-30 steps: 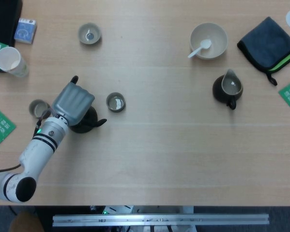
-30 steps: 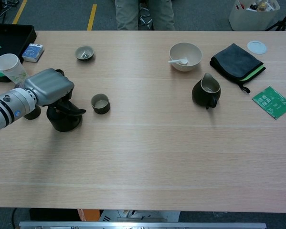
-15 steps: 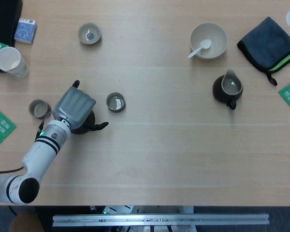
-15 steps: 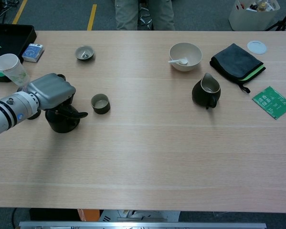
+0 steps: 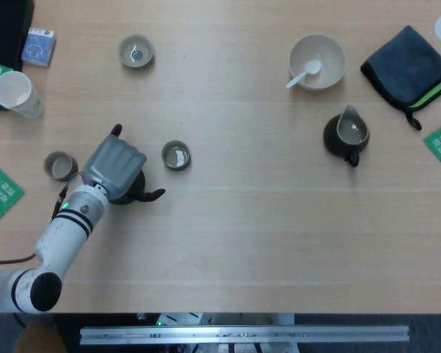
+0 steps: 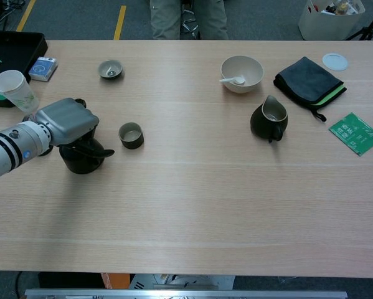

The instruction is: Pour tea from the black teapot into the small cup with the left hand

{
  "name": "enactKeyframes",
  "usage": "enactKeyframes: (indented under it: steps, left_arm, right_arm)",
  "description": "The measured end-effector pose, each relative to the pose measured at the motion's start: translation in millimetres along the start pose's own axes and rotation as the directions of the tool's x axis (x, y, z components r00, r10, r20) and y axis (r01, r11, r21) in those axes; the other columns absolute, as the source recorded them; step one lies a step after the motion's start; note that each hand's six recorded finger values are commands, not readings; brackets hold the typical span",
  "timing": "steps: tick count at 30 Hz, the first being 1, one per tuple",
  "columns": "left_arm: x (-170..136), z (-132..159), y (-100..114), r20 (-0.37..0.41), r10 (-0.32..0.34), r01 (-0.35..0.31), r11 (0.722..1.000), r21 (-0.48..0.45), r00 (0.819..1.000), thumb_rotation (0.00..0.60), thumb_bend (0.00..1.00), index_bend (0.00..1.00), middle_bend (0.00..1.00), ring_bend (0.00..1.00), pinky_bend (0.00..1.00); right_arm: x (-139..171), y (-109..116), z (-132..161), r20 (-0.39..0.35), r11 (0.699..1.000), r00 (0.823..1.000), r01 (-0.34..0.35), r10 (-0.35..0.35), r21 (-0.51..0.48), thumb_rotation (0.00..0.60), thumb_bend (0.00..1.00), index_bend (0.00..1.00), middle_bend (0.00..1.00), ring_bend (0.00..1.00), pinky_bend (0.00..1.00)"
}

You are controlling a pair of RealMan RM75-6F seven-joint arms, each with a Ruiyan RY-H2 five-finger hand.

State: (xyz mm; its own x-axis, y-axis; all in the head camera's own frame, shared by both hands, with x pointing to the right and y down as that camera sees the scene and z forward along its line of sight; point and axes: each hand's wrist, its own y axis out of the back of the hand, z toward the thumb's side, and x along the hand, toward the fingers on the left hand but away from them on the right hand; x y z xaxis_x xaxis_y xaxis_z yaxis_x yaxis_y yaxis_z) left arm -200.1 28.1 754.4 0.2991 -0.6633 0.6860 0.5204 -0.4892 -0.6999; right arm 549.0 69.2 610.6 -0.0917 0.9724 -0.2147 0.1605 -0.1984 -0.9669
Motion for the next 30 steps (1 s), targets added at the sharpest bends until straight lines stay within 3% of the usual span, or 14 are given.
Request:
enactKeyframes:
  steps: [8,21,30]
  left_arm:
    - [-1.2,1.8,1.2,0.007,0.007,-0.006,1.0,-0.003,1.0,0.0,0.16,0.85,1.0,0.83,0.14]
    - [-2.1,3.1,3.9,0.009,0.019,-0.019,1.0,-0.003,1.0,0.0,0.16,0.78,0.91,0.76,0.14]
    - [-5.5,3.1,7.0,0.004,0.009,-0.009,1.0,0.005,1.0,0.0,0.16,0.8,0.95,0.79,0.14]
  right_arm:
    - [0.7,-0.3,-0.9,0.002,1.0,1.0,0.0,0.0,-0.001,0.6,0.01,0.18,0.2,0.13,0.14]
    - [0.7,-0.7,-1.6,0.005,1.0,1.0,-0.001,0.001,0.0,0.6,0.01,0.18,0.2,0.13,0.14]
    - [1.1,0.7,-2.0,0.01,1.0,1.0,0.005,-0.005,-0.003,0.6,0.01,0.18,0.2,0.13,0.14]
